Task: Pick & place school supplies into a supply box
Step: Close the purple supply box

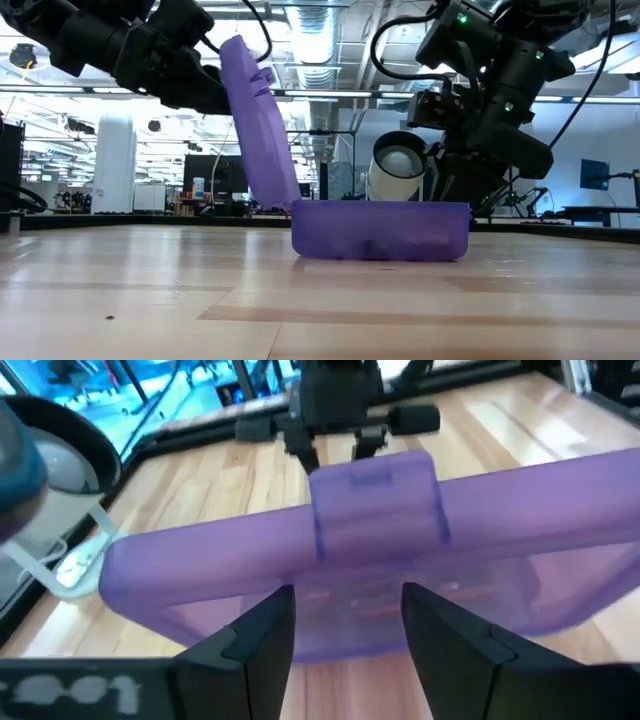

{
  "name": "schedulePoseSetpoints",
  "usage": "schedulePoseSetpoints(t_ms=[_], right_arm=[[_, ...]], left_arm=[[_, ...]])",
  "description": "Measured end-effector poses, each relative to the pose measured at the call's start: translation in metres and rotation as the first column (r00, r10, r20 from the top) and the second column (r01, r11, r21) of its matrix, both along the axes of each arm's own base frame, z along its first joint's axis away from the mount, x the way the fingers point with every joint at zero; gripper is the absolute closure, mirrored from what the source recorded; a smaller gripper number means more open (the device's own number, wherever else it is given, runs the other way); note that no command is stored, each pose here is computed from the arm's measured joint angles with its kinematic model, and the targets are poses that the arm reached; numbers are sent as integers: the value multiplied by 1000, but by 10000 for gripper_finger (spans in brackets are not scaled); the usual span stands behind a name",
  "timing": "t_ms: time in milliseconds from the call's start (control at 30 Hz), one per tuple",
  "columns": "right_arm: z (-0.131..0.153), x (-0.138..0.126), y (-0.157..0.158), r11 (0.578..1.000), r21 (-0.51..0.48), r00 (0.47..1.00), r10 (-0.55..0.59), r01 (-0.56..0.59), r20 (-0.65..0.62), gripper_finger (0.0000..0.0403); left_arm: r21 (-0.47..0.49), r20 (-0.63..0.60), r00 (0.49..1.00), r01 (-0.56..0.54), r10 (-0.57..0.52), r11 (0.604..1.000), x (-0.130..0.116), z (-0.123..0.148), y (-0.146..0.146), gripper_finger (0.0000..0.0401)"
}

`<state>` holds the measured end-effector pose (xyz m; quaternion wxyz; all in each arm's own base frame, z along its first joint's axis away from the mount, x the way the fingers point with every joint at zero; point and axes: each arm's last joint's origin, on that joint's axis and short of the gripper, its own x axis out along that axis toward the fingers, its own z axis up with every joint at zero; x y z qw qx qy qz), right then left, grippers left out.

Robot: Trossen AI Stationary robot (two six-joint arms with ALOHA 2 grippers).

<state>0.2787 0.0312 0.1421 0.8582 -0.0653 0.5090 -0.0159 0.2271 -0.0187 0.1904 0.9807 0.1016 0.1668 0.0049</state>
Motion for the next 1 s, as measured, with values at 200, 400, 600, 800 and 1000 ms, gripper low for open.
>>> schedulePoseSetpoints(t_ms=[200, 400, 600, 800, 1000], right_arm=[[0, 0, 0, 1000, 7, 1000, 3, -3, 3, 285], [0, 0, 1, 1000, 21, 1000, 9, -9, 2, 285], [-1, -3, 1, 1000, 17, 999, 9, -8, -31, 285], [-4, -8, 0, 999, 23, 996, -20, 22, -90, 285], [-4, -9, 0, 1000, 21, 995, -21, 23, -101, 285]], left_arm=[[-4, -28, 999, 25, -25, 1000, 20, -3, -3, 225], [23, -92, 991, 101, -99, 995, 62, -11, -9, 225], [34, -125, 974, 193, -188, 981, 100, -9, -14, 225], [30, -193, 961, 207, -198, 978, 111, -7, -13, 225], [12, -221, 956, 198, -191, 980, 108, -8, -11, 225]])
